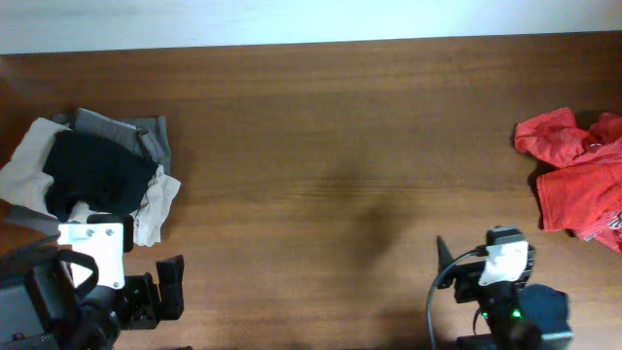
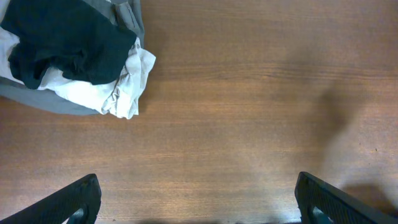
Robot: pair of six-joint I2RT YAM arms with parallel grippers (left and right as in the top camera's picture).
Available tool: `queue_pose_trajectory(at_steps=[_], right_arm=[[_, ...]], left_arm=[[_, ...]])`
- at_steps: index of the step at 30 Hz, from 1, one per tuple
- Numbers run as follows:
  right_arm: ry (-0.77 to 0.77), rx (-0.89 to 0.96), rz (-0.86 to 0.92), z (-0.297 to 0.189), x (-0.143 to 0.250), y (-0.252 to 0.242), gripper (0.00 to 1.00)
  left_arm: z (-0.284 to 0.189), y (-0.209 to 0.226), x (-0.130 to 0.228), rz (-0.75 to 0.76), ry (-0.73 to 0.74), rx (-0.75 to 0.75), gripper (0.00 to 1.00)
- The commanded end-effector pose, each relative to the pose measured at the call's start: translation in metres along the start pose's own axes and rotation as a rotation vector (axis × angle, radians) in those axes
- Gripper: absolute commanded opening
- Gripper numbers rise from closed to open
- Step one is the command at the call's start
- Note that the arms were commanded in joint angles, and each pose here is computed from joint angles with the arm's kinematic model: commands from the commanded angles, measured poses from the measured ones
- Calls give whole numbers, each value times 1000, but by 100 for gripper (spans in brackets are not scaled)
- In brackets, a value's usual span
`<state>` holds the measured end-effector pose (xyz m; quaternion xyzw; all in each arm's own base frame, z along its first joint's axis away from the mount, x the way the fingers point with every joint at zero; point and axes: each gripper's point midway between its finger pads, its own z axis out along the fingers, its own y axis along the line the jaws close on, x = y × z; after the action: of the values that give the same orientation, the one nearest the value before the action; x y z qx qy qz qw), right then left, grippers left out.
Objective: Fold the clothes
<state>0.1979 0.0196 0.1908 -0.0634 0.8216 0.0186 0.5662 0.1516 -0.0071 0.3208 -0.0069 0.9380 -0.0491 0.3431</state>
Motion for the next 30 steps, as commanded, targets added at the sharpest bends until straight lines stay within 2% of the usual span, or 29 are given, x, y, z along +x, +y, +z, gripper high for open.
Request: queue_pose_trajectory(at_steps=[1,8,13,30], right_arm=[[-4,-37,-3,12,20,7,99],[19,-98,0,37,57,18,99],[-31,-130,-6,44,53,23,99],[-30,-129,-6,45,54,23,99]], left_arm=[[1,-1,0,-4,4,10,99],[1,-1,0,-4,4,10,99],[1,-1,0,-4,4,10,99],[1,-1,0,-4,4,10,99]])
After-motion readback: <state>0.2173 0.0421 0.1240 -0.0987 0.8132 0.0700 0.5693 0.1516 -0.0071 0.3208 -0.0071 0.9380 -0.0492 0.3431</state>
